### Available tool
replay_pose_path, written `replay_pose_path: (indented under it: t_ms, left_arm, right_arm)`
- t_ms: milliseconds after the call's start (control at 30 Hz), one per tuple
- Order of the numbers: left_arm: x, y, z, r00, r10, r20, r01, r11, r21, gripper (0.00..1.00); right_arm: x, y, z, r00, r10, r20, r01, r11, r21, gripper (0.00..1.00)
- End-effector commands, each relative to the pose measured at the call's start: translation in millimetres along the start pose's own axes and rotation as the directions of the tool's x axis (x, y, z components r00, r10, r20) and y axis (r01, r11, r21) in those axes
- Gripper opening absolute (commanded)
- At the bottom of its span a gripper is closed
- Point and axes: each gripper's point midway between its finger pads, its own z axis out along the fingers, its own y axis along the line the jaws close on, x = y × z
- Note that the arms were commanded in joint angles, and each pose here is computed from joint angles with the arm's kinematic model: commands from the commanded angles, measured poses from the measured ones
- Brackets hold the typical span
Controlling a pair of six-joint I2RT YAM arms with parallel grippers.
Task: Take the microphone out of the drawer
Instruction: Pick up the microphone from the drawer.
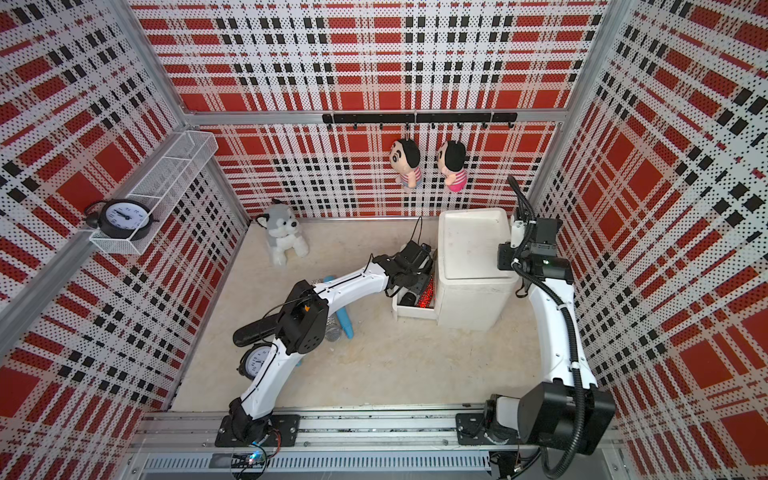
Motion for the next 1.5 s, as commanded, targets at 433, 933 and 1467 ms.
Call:
replay_pose_path:
  t_ms: [433, 933, 1467]
  left_arm:
    - [39, 6, 33, 0.988, -0.111, -0.109, 0.113, 0.993, 0.017, 0.51]
    - [59, 24, 36, 0.986, -0.094, -0.138, 0.09, 0.995, -0.033, 0.56]
    - [73, 51, 42, 0.972, -0.151, -0.179, 0.131, 0.984, -0.117, 0.38]
  right_arm:
    - [-32, 1, -24, 0.989, -0.037, 0.144, 0.037, 0.999, 0.006, 0.0]
    - [-32, 1, -24, 0.989, -0.037, 0.144, 0.037, 0.999, 0.003, 0.0]
    - [-34, 2, -24, 0.989, -0.035, 0.142, 0.036, 0.999, 0.0, 0.0]
